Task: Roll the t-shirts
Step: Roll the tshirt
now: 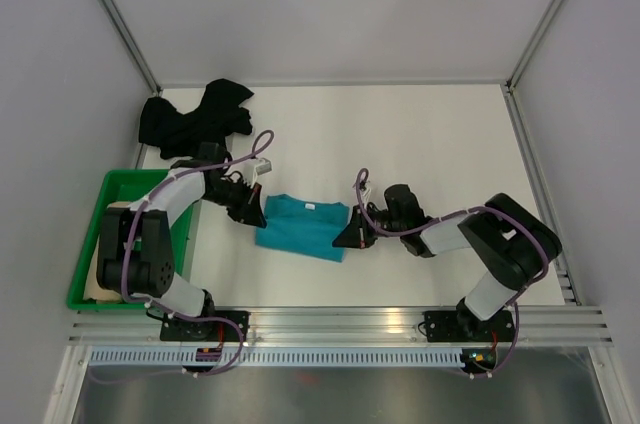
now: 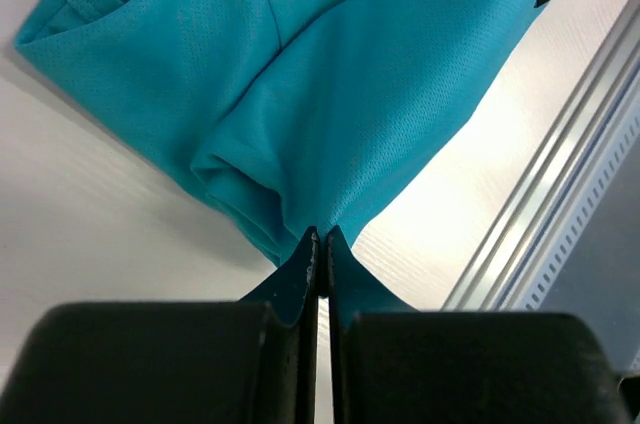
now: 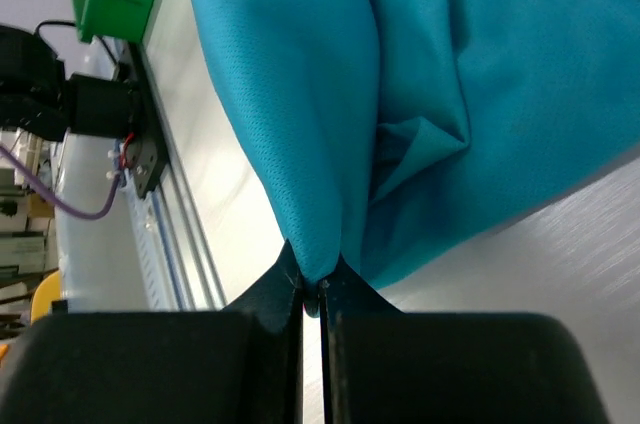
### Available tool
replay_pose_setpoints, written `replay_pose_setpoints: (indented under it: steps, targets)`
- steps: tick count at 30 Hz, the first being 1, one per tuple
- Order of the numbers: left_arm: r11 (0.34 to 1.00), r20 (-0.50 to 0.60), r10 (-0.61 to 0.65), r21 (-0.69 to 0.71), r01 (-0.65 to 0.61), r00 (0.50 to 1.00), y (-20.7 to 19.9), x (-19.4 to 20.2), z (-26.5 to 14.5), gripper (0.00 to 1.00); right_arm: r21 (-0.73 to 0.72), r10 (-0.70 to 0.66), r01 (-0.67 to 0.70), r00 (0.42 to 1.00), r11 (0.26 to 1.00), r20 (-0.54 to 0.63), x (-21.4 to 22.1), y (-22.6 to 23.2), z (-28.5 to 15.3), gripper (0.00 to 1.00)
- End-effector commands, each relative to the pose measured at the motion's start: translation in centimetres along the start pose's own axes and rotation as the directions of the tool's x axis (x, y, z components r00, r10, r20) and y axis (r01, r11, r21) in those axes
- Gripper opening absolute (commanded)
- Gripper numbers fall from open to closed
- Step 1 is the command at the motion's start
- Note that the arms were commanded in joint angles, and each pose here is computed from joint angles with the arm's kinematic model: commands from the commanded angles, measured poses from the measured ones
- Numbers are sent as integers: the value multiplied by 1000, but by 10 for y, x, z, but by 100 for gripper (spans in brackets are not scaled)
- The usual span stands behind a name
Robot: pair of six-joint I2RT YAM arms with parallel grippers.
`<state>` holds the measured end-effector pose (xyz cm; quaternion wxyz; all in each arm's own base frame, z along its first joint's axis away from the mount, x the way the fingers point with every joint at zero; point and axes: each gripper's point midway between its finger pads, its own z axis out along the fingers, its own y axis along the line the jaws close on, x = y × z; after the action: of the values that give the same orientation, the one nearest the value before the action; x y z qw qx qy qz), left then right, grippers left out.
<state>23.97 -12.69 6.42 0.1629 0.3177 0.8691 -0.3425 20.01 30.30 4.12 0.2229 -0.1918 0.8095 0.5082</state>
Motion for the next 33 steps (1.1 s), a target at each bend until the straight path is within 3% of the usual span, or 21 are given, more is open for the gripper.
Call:
replay_pose_setpoints:
  steps: [1, 6, 12, 21, 24, 28, 33]
  targets:
    - [991, 69, 130, 0, -130, 989, -23, -14, -23, 2, -99, 32, -38, 998, 994, -62, 16, 30, -14, 0]
    - [998, 31, 49, 50, -50, 998, -22, -15, -19, 2, -112, 66, -74, 995, 991, -71, 12, 34, -16, 0]
    - [996, 1, -68, 57, 68, 998, 4, -25, 1, 2, -10, 190, -191, 977, 981, -99, 15, -10, -10, 1]
    - [993, -14, -114, 15, 115, 993, 25, -19, 16, 2, 153, 235, -225, 971, 962, -48, 14, -48, -10, 31]
    - [994, 2, -102, 25, 102, 995, 20, -21, 13, 2, 224, 178, -162, 983, 961, -52, 12, -53, -21, 38]
    - [996, 17, -87, 38, 87, 996, 15, -22, 11, 2, 312, -8, 14, 1000, 950, -20, -21, -41, -47, 43]
    - [995, 29, -84, 49, 82, 996, 10, -23, 10, 2, 478, -179, 170, 984, 862, -27, -44, -36, -77, 38]
